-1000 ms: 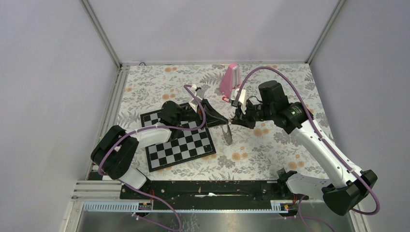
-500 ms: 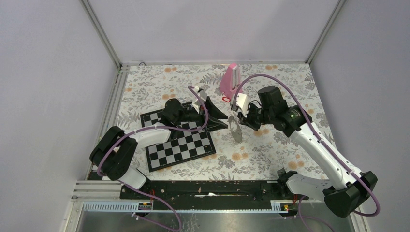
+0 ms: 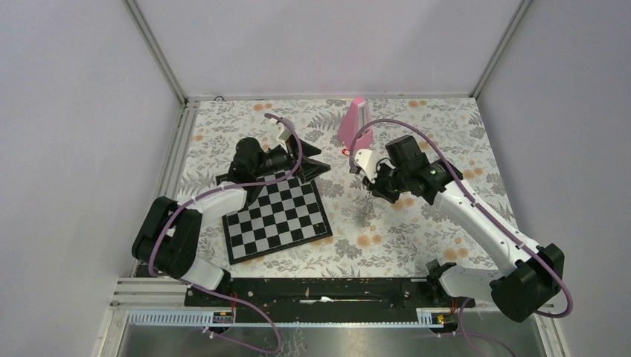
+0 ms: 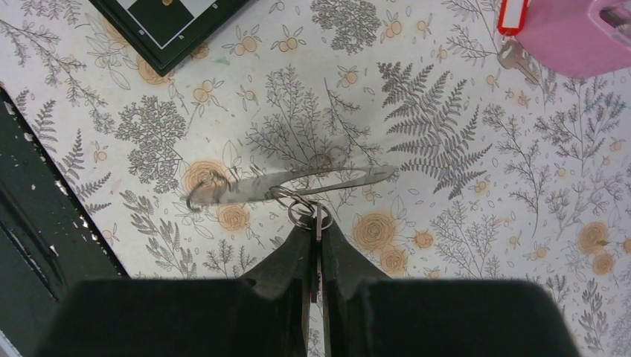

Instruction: Put the keys on the keyring

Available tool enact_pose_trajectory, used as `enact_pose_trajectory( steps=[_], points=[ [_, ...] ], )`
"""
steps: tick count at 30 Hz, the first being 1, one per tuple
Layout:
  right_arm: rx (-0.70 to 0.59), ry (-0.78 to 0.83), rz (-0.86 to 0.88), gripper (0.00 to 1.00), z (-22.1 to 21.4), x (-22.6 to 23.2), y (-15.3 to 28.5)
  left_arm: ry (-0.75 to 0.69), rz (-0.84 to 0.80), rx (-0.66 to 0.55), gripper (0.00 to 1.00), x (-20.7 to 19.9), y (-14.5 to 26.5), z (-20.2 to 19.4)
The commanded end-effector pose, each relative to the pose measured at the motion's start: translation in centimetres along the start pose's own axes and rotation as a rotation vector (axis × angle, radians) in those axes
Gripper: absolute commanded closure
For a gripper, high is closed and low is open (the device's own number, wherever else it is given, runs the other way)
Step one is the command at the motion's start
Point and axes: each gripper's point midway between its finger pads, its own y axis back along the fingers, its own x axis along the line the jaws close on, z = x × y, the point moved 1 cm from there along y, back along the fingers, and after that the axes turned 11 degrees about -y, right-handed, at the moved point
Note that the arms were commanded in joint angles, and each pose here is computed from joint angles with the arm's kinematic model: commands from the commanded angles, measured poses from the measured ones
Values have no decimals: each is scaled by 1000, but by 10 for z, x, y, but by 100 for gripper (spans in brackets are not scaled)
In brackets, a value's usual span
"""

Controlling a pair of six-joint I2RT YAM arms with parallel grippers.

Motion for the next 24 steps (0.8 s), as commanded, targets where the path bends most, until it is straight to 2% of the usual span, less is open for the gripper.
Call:
enact_pose_trajectory(
  steps=[1,6,14,24],
  points=[
    [-32,-42,-39,94,2,-17,5,-29,51,-40,15,15,3,23],
    [31,-107,-99,94,-42,-45,6,-11,55,-29,1,20,7,18],
    [165,-183,-136,93,-106,-53,-3,9,66,8,1,25,11,11],
    [271,-304,-158,92,-154,-72,-13,45,70,59,1,26,11,3]
  ],
)
